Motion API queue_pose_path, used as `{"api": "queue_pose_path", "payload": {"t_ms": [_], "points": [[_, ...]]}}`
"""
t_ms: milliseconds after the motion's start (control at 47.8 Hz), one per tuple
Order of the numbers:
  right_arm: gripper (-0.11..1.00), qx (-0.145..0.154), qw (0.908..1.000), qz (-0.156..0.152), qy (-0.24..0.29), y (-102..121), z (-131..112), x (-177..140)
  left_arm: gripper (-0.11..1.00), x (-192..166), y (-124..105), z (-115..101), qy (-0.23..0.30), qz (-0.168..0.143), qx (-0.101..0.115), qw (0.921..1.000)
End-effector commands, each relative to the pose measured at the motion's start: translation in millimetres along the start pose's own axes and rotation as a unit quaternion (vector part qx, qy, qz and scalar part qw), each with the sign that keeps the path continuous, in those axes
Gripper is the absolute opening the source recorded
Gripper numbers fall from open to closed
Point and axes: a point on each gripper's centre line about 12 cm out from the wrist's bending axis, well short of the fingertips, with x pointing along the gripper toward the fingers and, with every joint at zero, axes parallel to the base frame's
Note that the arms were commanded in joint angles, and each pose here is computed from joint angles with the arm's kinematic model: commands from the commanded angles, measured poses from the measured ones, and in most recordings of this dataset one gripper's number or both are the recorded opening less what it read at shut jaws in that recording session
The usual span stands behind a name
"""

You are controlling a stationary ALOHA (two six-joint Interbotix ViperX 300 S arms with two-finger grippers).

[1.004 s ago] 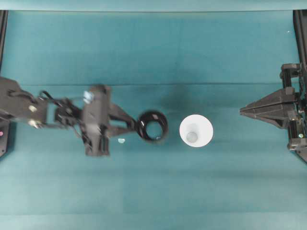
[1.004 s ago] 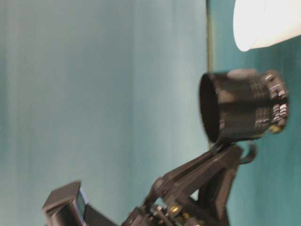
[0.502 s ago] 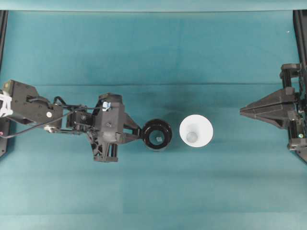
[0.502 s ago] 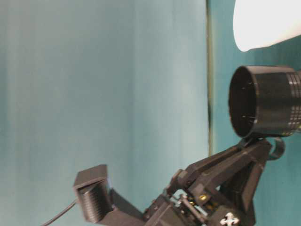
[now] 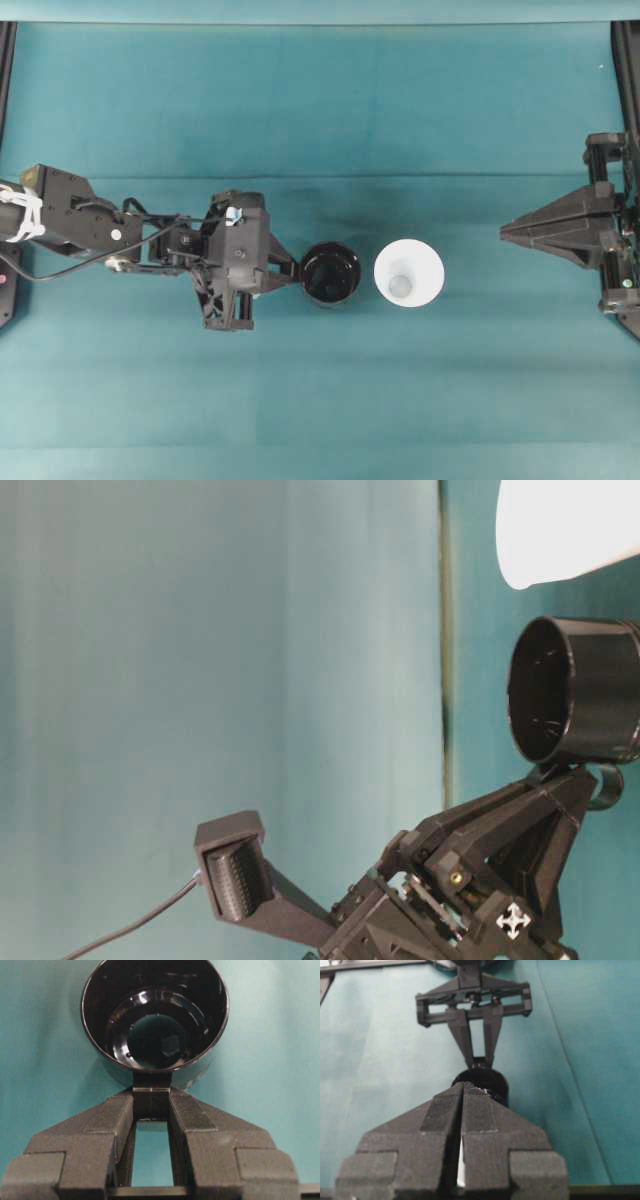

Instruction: Put the paper cup into the moved cup holder.

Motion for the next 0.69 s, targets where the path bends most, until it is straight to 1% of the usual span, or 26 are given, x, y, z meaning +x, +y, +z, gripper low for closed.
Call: {"api": "queue_pose_path", "payload": {"t_ms": [0, 251, 314, 585, 627, 669], "points": [[-0.03, 0.004, 0.9999, 0.0, -0.012, 0.4, 8.9, 0.4, 0.18, 0.5, -1.5, 10.2, -0.016, -0.001, 0.003, 0.9999], [-0.03, 0.005, 0.9999, 0.001, -0.011, 0.8, 9.4, 0.4, 0.18, 0.5, -2.5, 4.9, -0.002, -0.003, 0.003, 1.0], [-0.03, 0.005, 0.9999, 0.001, -0.011, 0.7, 8.9, 0.4, 0.18, 0.7, -3.6, 5.9, -0.002, -0.004, 0.006, 1.0], [-0.03, 0.005, 0.9999, 0.0, -0.012, 0.5, 9.6, 0.4, 0.19, 0.7, -0.1, 4.9, 0.001, -0.001, -0.001, 1.0], [-0.03, 0.005, 0.9999, 0.001, -0.012, 0.8, 9.6, 0.4, 0.21, 0.7, -0.1, 4.9, 0.001, -0.001, -0.003, 1.0], [-0.03, 0.005, 0.9999, 0.0, -0.012, 0.5, 9.4, 0.4, 0.29, 0.6, 0.4, 4.2, 0.002, 0.0, -0.006, 1.0]]}}
